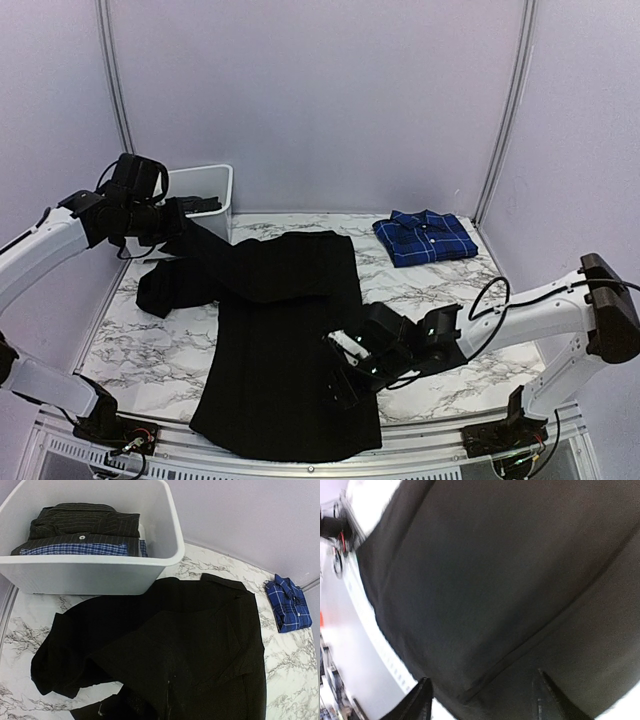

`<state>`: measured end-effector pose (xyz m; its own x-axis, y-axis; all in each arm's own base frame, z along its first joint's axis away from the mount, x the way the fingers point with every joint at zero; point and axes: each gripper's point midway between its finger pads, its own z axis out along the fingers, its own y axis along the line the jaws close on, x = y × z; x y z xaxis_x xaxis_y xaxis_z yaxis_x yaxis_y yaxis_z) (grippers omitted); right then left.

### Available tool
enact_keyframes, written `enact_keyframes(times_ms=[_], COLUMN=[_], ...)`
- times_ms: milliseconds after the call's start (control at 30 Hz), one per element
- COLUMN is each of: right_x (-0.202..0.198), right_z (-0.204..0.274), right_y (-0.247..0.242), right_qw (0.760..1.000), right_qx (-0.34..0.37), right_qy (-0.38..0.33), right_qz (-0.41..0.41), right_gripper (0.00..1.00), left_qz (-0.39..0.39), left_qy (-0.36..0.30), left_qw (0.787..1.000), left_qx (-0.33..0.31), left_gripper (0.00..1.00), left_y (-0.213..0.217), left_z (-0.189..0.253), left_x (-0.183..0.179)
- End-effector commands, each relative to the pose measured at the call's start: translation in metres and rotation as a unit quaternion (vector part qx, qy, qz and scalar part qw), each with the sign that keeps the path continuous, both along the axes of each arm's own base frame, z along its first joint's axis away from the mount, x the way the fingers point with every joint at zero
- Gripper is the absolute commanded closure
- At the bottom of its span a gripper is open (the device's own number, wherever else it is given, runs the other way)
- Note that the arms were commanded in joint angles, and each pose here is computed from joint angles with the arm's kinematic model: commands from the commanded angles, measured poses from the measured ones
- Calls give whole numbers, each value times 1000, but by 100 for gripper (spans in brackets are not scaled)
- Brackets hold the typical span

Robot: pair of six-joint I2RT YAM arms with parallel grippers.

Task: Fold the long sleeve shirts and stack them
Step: Fold the flattened shirt at the center of the board.

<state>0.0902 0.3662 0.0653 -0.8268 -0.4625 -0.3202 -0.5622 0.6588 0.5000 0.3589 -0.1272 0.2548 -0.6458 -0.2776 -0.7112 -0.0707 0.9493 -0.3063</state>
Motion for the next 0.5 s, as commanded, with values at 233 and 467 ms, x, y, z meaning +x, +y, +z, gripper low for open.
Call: enact_keyframes(times_ms=[233, 467], right_x=[144, 138], right_z=[50, -4], right_y=[-20, -17], right_qw=[987, 992], right_qx=[35, 3], right_qy=[-108, -71], right_qz=[-115, -103], right_gripper=[69, 77], left_qz=[-81, -120], left_qy=[-37, -56], left_qw=[996, 991], left_qx=[-5, -14], left_gripper=[100, 100], left_y=[-59, -77], left_z=[18, 36], left_x=[11, 7])
